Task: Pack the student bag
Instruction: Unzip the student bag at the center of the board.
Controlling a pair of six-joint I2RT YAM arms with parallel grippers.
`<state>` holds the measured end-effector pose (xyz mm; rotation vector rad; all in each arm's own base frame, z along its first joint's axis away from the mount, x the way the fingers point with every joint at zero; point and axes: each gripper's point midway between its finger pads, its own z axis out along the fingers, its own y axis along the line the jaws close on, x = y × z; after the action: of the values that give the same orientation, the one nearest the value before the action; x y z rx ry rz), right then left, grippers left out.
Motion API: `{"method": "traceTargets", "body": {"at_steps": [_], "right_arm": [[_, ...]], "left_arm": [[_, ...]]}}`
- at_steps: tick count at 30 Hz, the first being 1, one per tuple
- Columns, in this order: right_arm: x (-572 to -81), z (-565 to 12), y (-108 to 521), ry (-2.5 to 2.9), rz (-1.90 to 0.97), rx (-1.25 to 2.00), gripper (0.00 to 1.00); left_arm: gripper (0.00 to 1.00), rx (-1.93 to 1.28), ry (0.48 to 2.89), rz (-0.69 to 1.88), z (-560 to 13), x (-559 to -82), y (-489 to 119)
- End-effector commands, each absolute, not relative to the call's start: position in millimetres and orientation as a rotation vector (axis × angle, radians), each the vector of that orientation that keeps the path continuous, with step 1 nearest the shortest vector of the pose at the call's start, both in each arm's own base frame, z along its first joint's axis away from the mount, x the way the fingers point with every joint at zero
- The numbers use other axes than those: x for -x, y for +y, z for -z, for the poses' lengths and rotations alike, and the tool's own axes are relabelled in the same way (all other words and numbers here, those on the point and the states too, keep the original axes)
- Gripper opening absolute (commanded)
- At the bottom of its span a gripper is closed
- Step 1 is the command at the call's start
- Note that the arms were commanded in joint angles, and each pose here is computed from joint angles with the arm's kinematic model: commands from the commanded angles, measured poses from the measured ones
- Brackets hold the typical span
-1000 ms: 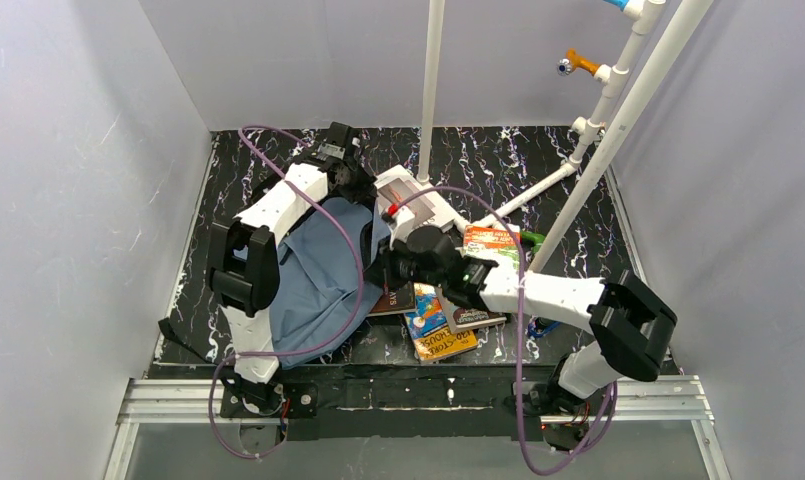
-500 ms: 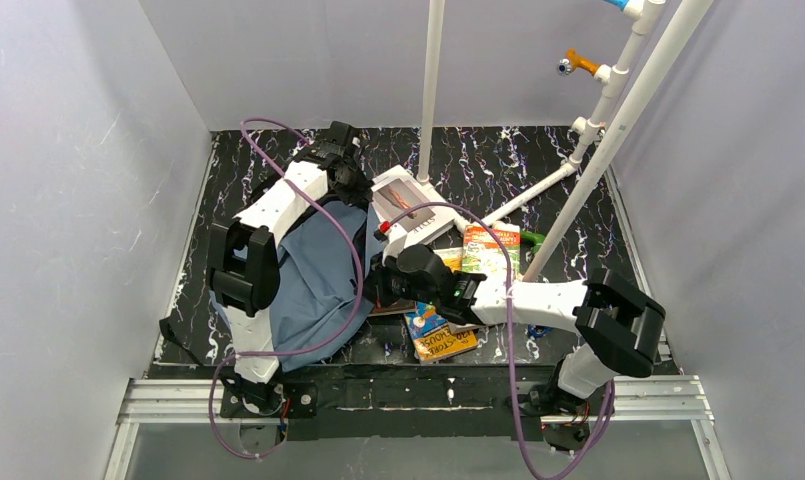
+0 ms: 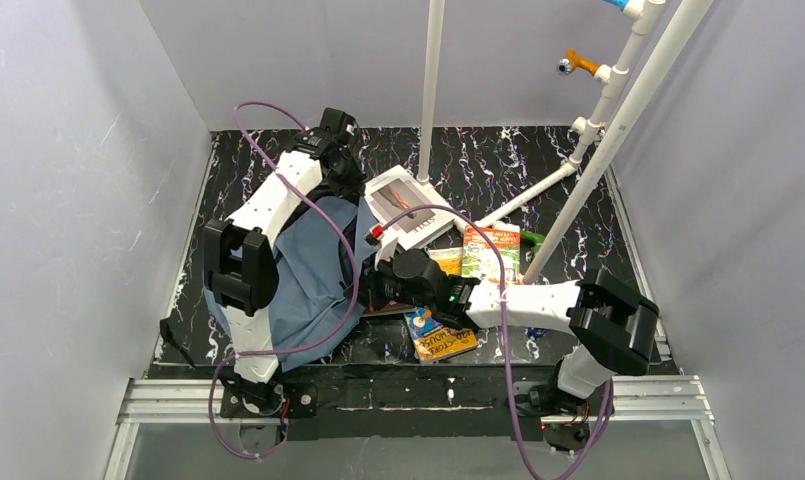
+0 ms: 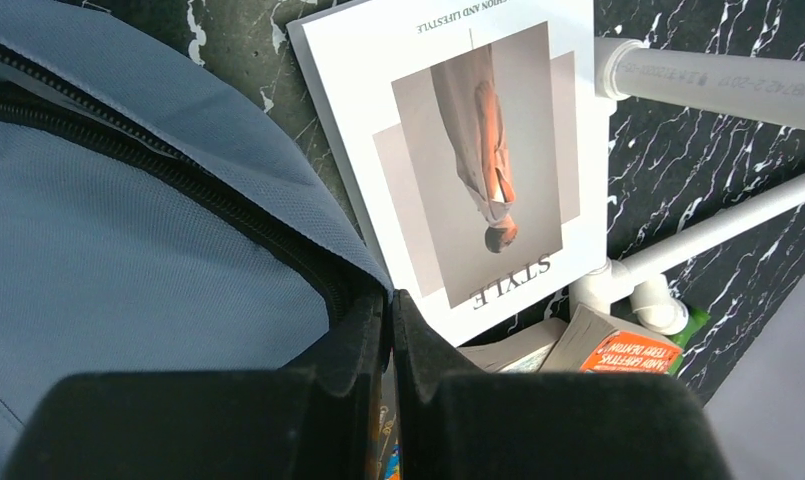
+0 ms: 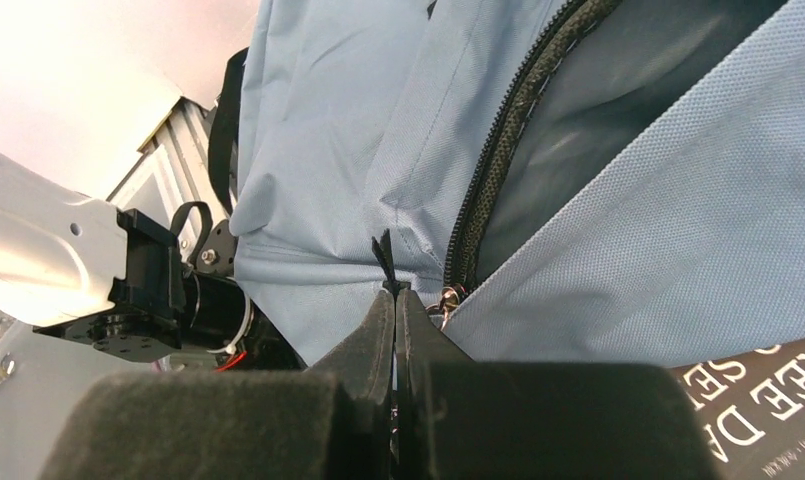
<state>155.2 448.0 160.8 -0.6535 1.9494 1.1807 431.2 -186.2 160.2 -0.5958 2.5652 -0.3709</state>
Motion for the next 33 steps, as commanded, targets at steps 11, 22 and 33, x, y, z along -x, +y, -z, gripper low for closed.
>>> {"method": "traceTargets", "body": {"at_steps": [11,22,33], "right_arm": [[-83,-163,467,1.931,-1.368,0.974,0.01],[-137,-191,439,1.904,-1.383,0.720,0.01],[-191,-225,419,1.916,-1.370,0.421,0.01]], "left_arm": [[0.29,0.376,2.387,0.640,-238,-453,-191],[0.92,0.179,2.395,0.791,-246,-334,-176],[0.89,0.045,2.331,0.952,-195,-213,-163]]}}
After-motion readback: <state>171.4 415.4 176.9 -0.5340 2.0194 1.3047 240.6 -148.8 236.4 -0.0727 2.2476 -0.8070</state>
